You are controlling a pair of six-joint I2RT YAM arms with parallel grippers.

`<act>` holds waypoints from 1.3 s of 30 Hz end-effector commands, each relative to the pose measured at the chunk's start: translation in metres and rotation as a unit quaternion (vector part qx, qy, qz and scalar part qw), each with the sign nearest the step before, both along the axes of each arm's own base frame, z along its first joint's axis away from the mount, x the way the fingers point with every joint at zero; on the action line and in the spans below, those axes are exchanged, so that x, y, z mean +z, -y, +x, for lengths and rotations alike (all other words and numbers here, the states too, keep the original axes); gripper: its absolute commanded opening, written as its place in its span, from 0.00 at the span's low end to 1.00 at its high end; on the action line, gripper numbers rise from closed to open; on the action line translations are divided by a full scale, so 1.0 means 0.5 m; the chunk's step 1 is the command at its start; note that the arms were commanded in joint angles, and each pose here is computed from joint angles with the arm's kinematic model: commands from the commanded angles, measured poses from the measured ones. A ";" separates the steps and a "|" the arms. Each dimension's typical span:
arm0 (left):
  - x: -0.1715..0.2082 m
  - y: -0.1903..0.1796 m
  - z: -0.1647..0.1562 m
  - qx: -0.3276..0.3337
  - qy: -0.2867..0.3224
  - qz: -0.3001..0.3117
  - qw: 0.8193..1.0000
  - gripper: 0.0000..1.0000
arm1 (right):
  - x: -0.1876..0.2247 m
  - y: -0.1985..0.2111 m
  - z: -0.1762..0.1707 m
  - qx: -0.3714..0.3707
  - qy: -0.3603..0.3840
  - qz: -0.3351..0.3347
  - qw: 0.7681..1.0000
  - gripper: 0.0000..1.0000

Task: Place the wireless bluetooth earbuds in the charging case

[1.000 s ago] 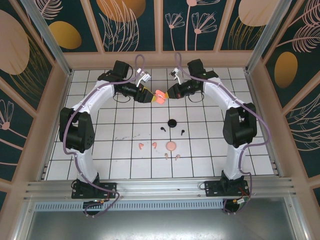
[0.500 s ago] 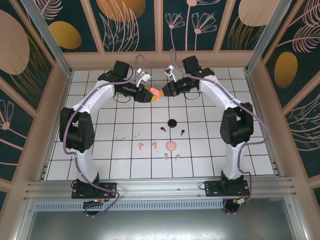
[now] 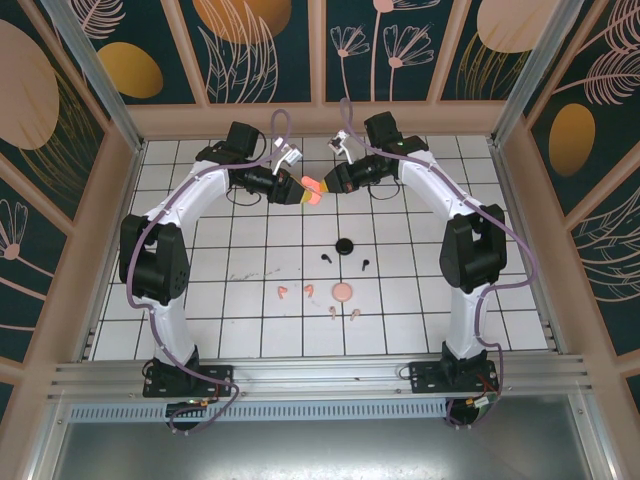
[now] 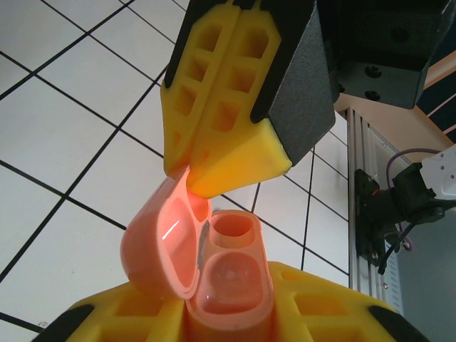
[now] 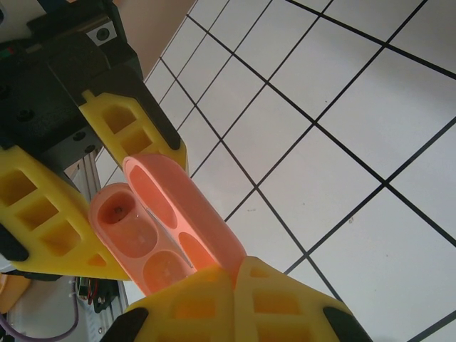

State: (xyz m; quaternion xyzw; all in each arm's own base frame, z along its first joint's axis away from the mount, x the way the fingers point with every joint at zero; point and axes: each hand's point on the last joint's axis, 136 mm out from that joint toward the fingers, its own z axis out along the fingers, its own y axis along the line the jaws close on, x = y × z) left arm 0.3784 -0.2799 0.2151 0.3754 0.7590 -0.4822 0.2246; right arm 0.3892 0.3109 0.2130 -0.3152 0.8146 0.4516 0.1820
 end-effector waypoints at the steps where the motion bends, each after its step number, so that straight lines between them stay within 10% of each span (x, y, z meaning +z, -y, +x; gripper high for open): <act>1: 0.004 0.010 -0.016 -0.022 -0.009 -0.014 1.000 0.24 | 0.013 -0.012 0.006 0.004 0.002 0.008 1.000 0.00; 8: 0.004 0.010 -0.014 -0.020 -0.007 -0.015 1.000 0.00 | 0.029 -0.011 0.018 -0.010 0.012 0.011 1.000 0.09; 14: 0.025 0.003 0.011 0.035 0.038 -0.026 0.998 0.00 | 0.071 0.017 0.014 -0.055 0.026 0.016 0.998 0.47; 21: 0.101 -0.021 0.028 0.113 0.107 -0.051 0.986 0.00 | 0.054 0.041 -0.068 -0.112 0.013 -0.028 0.993 0.53; 39: 0.256 -0.205 0.009 0.422 0.261 -0.145 0.856 0.00 | -0.188 -0.047 -0.289 -0.305 -0.091 -0.214 0.924 0.60</act>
